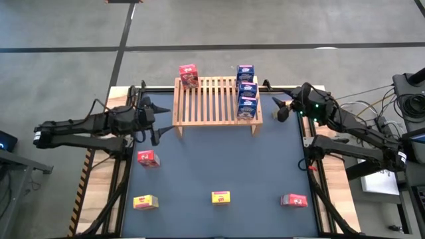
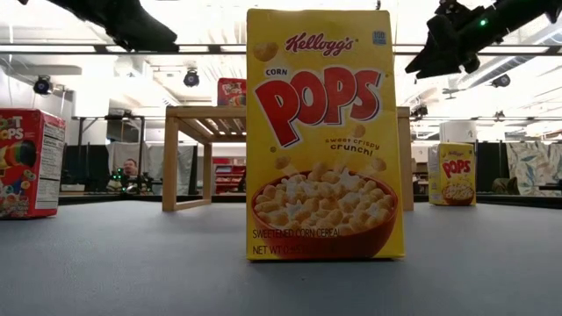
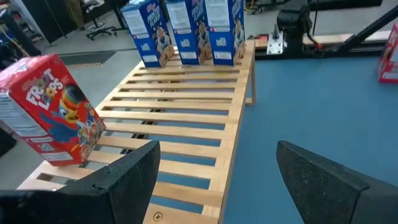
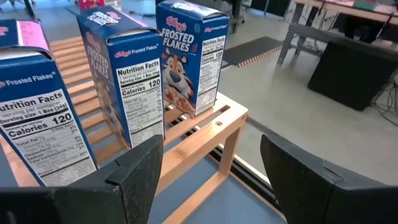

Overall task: Stack cereal on shelf
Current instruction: Put the top red cereal box on the shelf aligned with the red cereal box

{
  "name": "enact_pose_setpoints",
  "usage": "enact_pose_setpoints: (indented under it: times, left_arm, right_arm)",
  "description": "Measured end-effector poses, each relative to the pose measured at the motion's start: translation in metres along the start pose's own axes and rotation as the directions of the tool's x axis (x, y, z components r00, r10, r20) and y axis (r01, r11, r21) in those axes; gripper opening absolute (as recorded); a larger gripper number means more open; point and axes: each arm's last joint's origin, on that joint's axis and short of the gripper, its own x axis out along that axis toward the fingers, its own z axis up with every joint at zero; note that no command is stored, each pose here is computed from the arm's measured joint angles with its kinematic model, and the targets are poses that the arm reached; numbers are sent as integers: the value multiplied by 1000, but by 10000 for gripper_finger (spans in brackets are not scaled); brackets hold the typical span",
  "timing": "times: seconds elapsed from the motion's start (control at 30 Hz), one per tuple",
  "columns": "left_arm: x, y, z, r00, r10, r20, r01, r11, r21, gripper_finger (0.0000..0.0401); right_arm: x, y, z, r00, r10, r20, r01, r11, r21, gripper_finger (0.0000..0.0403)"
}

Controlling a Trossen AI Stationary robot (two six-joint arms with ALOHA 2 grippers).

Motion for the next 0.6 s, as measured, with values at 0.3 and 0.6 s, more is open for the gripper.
enact_pose_setpoints:
  times: [0.3, 0.6]
  left_arm:
    - [-6, 2, -5, 996, 24, -84, -17, 997, 79, 303]
    - [-4, 1, -12, 994, 25, -110, -15, 996, 92, 304]
  right_arm:
    - [-2, 0, 15, 994, 16, -110, -17, 1000, -8, 256]
    - [12, 3, 20, 971, 20, -239, -29, 999, -31, 256]
